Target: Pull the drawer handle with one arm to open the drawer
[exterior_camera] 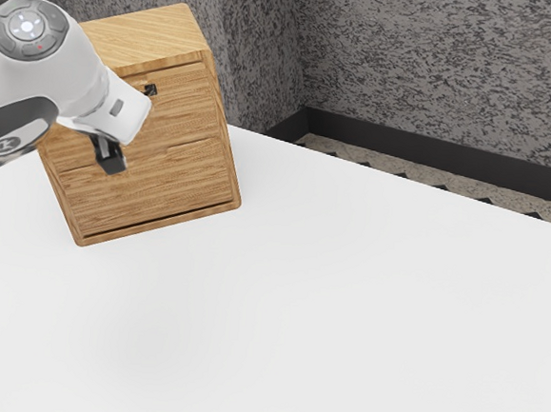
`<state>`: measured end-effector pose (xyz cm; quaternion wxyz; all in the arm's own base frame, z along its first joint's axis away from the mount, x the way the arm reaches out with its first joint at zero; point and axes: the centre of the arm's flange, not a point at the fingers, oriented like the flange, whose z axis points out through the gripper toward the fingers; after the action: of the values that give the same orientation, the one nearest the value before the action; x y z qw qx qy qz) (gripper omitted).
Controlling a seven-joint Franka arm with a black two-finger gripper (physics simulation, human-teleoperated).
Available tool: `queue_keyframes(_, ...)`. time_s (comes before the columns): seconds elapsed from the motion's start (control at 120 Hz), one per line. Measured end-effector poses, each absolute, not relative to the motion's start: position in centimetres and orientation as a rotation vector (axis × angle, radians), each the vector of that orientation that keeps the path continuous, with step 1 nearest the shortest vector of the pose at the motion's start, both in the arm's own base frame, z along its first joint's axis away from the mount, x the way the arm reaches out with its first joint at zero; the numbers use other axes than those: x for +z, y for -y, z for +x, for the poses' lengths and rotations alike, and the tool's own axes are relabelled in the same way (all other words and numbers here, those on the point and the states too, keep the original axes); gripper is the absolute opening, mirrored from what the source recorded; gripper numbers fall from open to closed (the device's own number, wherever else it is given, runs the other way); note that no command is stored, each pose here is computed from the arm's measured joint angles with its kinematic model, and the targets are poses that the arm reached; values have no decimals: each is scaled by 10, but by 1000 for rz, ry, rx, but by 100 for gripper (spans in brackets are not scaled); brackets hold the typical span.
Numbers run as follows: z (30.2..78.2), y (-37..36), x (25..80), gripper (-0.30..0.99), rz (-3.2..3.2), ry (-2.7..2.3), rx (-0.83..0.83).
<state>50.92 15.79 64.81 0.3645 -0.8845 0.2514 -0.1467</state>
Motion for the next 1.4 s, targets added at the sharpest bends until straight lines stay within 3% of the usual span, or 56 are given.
queue_keyframes(0.775, 572, -217, 663, 69, -2322, -522, -404)
queue_keyframes(1.4, 582, -232, 640, 69, -2351, -534, -367)
